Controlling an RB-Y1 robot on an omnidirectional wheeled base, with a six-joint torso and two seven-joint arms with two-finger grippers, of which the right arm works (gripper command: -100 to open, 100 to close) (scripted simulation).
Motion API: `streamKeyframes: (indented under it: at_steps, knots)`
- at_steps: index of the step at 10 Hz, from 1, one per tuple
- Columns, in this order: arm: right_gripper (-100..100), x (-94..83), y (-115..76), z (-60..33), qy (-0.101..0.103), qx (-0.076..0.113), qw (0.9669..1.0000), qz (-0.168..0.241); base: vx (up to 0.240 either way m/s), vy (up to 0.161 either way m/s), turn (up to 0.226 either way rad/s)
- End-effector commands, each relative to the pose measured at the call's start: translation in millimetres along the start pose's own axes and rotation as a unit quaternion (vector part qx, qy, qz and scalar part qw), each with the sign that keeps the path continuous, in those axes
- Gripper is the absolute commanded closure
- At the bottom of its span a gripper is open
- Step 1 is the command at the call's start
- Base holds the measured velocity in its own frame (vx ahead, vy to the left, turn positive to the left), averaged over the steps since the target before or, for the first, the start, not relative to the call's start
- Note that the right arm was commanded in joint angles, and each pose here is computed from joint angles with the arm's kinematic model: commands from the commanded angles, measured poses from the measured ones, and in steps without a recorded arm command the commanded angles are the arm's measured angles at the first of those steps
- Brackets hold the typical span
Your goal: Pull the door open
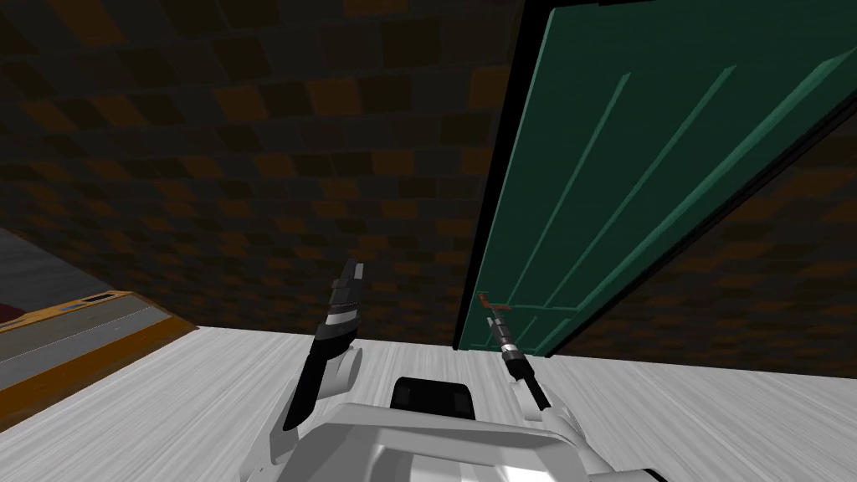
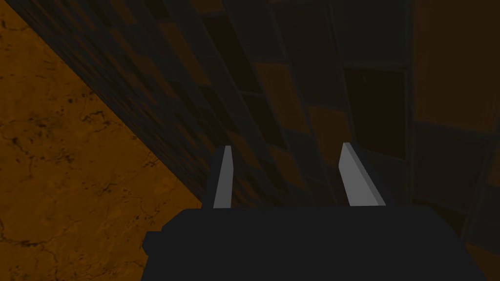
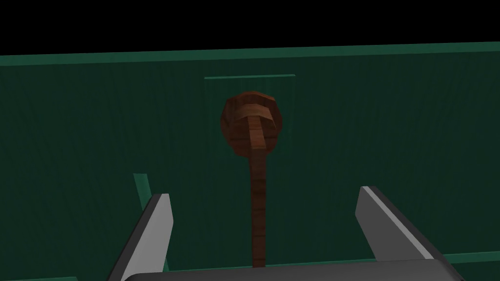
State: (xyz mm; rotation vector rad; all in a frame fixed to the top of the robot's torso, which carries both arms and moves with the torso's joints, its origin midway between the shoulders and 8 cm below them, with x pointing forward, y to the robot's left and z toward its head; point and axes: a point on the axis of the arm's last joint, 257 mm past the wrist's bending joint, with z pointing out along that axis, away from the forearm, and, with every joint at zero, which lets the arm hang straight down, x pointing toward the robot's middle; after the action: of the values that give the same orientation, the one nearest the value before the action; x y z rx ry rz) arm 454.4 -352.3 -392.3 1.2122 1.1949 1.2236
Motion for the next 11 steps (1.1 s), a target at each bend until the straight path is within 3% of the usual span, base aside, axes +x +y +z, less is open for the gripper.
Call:
streamKeyframes:
  at_steps: [1,2,3,4,6,7,11]
  knots:
    - [-100,-13.7,-4.1,-6.1,-0.012,0.006,0.9999,-0.001,0.031,-0.005,0.195]
    - [-100,-34.0,-2.3,-12.5,-0.03,0.004,0.9995,-0.002,0.086,-0.007,0.258]
    - [-100,-34.0,-2.3,-12.5,-0.03,0.004,0.9995,-0.002,0.081,-0.022,0.14]
    - [-100,-49.5,-0.6,-17.7,-0.044,0.002,0.999,-0.003,0.092,-0.027,0.198]
    - [-100,-47.7,-0.6,-16.5,-0.042,0.003,0.9991,-0.003,0.057,-0.026,0.058]
    - [100,-47.7,-0.6,-16.5,-0.042,0.003,0.9991,-0.003,0.0,0.0,0.0]
    - [100,-47.7,-0.6,-16.5,-0.042,0.003,0.9991,-0.003,-0.007,0.003,-0.001]
